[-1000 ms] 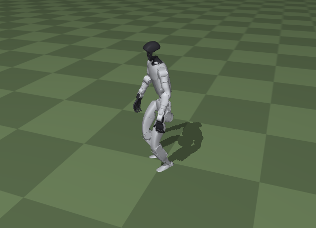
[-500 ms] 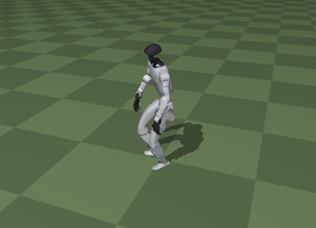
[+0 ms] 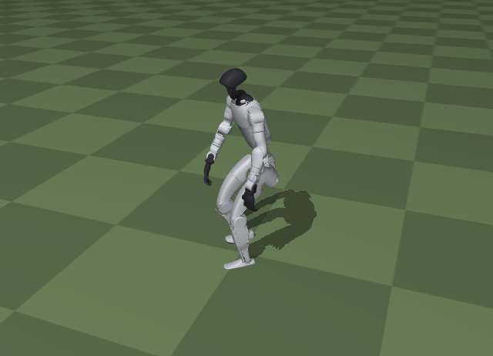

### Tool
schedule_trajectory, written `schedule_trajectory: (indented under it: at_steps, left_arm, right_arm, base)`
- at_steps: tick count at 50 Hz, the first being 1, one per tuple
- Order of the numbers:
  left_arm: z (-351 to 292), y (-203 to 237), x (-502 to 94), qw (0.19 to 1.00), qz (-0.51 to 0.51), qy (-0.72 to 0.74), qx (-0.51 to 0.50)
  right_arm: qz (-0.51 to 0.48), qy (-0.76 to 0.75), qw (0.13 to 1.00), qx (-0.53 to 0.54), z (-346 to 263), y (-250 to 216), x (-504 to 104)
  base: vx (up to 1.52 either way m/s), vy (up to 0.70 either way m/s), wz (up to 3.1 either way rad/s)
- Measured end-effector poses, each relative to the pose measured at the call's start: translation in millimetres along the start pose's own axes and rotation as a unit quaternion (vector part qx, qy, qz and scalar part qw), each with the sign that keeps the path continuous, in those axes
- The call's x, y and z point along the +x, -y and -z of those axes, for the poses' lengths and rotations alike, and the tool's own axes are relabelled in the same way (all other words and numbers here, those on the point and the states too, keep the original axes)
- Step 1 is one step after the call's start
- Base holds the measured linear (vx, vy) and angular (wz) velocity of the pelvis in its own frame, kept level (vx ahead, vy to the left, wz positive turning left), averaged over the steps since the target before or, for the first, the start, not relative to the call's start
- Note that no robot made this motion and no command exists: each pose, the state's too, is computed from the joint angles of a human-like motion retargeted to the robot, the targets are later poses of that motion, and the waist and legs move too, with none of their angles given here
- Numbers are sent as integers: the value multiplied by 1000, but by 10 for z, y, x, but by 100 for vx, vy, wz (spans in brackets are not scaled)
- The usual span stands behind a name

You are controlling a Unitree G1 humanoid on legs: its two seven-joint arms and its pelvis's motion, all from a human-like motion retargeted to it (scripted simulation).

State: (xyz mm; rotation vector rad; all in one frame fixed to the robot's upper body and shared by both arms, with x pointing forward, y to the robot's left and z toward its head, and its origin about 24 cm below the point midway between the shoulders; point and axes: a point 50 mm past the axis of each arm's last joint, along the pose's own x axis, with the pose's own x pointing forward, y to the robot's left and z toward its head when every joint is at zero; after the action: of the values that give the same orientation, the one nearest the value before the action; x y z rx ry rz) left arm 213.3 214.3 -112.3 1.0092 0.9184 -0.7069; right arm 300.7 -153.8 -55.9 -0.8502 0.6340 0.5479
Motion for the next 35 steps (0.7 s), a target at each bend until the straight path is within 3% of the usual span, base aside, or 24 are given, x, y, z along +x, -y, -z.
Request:
schedule_trajectory:
  at_steps: [15, 35]
  left_arm:
    - [-483, -316, -9, 993, -73, 66, 70]
    - [-1134, -381, -58, 976, -96, 161, 112]
  right_arm:
    - [65, -46, 994, -73, 133, 337, -55]
    - [108, -62, 990, -62, 224, 541, -116]
  base:
    - [-16, -6, 29]
    - [-9, -3, 26]
